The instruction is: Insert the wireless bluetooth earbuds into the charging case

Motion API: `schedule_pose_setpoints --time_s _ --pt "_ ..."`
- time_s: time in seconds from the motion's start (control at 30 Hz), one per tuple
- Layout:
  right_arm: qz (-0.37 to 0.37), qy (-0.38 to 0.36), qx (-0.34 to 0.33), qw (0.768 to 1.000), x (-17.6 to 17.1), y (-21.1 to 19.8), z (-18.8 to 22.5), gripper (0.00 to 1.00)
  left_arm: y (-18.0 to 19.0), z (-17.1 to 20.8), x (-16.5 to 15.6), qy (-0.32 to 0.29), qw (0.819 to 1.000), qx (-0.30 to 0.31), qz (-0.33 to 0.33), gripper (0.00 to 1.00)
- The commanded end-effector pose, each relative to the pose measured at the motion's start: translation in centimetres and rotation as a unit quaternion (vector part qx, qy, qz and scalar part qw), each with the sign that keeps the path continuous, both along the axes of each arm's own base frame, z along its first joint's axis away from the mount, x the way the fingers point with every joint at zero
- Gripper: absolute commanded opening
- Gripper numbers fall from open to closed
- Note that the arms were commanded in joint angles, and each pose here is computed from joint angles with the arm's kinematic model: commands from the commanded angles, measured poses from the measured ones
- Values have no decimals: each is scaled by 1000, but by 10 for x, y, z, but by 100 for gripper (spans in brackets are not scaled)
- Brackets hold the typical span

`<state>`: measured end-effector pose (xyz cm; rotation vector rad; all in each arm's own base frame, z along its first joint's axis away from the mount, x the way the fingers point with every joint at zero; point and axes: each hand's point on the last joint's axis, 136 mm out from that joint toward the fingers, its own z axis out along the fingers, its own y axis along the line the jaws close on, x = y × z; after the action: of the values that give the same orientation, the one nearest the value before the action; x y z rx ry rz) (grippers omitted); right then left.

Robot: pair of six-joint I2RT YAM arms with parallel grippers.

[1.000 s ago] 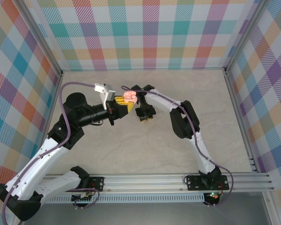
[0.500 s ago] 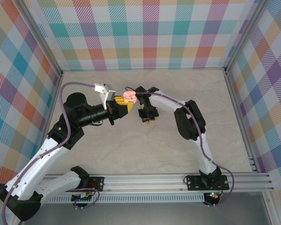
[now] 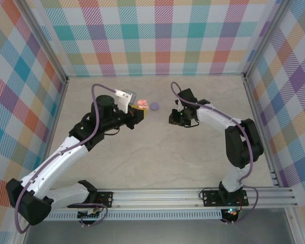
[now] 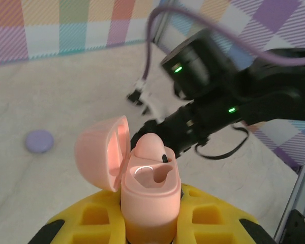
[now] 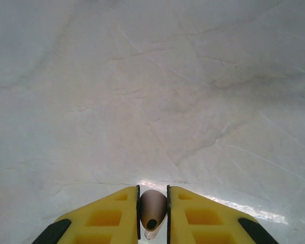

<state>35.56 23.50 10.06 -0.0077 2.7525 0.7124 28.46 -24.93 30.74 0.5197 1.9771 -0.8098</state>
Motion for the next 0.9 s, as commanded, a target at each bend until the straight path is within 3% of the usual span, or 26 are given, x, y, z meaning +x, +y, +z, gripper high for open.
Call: schedule_pose_setpoints --time_s 0.0,0.47,0.87 --pt "15 -65 69 995 5 14 41 18 -6 -11 8 24 1000 -1 12 1" --pt "50 -214 132 967 -20 7 147 19 -30 -58 26 77 997 0 -6 1" --pt "119 -294 223 922 -54 21 229 20 -54 -35 -3 10 990 -57 -127 4"
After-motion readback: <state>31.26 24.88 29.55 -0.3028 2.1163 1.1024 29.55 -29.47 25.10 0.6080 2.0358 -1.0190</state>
